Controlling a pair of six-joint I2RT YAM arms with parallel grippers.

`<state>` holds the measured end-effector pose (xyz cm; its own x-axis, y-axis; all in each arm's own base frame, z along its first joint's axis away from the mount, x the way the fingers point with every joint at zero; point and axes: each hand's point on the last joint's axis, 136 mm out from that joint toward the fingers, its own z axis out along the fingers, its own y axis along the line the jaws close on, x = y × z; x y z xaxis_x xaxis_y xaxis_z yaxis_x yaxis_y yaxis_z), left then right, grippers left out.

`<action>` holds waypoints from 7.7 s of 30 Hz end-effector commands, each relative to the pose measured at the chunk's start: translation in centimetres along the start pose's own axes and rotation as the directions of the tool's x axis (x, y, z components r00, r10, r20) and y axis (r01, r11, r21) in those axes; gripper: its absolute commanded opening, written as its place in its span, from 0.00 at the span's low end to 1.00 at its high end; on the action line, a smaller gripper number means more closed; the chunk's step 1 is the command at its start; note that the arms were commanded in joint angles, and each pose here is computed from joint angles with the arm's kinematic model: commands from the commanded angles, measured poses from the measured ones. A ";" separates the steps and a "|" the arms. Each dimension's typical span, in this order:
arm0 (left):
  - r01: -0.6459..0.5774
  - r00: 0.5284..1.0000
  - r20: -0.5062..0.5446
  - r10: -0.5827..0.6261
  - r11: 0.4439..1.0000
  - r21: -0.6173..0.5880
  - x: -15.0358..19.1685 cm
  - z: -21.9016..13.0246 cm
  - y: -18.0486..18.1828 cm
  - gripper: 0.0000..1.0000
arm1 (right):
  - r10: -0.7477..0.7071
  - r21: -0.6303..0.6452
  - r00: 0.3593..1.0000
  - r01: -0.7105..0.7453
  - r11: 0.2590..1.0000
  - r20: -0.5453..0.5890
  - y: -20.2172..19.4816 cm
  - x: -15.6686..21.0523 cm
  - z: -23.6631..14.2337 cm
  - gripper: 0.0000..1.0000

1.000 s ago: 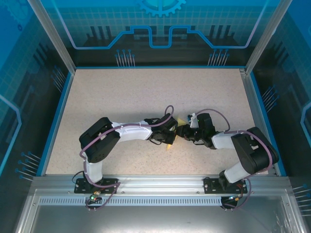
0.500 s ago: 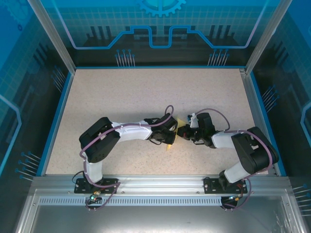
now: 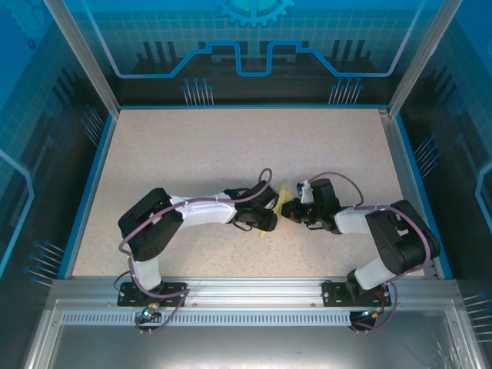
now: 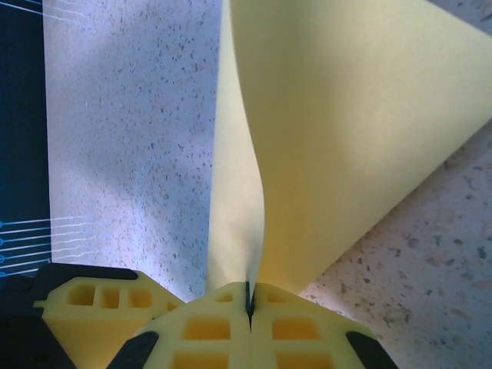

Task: Fold a paper plane with a square sheet of paper (pick it up from the middle)
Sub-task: Fold the wing for the fifth time at the center of the table.

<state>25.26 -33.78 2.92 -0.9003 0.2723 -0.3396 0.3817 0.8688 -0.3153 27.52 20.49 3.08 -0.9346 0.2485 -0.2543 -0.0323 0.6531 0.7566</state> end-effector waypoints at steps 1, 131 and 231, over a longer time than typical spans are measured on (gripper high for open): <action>-0.020 1.000 -0.013 0.019 0.999 -0.039 1.0 -1.1 0.8 0.31 | -0.004 0.020 1.000 0.004 1.000 0.008 -0.5 -0.8 0.1 0.00; -0.065 0.997 -0.035 0.066 0.997 0.046 1.4 0.4 0.6 0.01 | -0.046 0.143 0.995 0.058 0.988 -0.087 -1.9 -1.1 1.2 0.00; 0.195 0.980 -0.012 -0.199 0.945 0.261 -0.4 0.0 4.3 0.01 | -0.117 0.020 0.984 0.120 0.993 -0.131 4.0 -3.9 8.1 0.14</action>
<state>28.15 -30.87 1.74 -0.9510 0.1002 -0.2924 0.2612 0.7664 -0.5869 33.49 26.86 2.14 -0.9605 0.0925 -0.2623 -0.1242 0.7010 0.7022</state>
